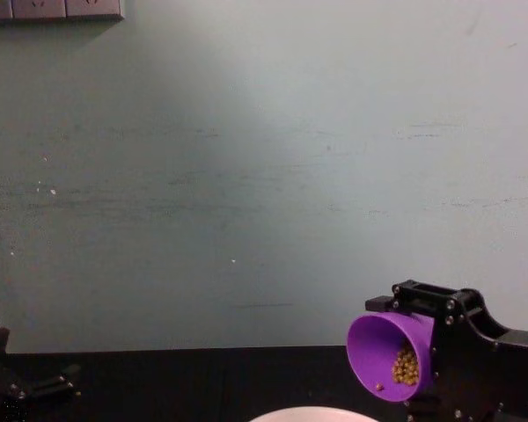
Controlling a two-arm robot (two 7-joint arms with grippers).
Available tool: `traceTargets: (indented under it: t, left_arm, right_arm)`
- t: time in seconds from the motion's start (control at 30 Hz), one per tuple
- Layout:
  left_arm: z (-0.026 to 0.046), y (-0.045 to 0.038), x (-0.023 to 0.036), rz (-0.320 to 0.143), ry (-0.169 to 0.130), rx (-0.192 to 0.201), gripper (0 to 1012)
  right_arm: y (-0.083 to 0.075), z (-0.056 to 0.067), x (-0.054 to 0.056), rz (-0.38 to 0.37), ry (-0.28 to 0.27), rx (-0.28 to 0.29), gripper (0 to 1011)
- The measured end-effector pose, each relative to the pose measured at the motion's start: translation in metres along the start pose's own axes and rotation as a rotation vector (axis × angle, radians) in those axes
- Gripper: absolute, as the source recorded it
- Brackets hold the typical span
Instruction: Pick up the cup and pour the mung beans from the cup into the bowl.
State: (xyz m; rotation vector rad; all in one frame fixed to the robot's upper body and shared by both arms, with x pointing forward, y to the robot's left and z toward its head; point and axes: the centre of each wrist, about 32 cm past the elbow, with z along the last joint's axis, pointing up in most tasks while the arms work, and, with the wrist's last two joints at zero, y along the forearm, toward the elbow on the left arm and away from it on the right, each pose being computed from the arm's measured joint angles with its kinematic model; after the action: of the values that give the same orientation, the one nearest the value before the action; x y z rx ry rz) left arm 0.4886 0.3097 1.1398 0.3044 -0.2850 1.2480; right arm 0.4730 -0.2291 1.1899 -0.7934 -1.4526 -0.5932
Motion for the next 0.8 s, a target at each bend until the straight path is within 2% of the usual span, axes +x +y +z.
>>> traceTargets:
  t: [0.33,0.8]
  left_arm:
    - [0.0,0.0,0.0,0.0,0.0,0.0,1000]
    - [0.0,0.0,0.0,0.0,0.0,0.0,1000]
  right_arm:
    - [0.005,0.006,-0.007,0.003,-0.132,-0.014,750]
    - [0.008,0.013,-0.013,-0.004,-0.28,-0.022,749]
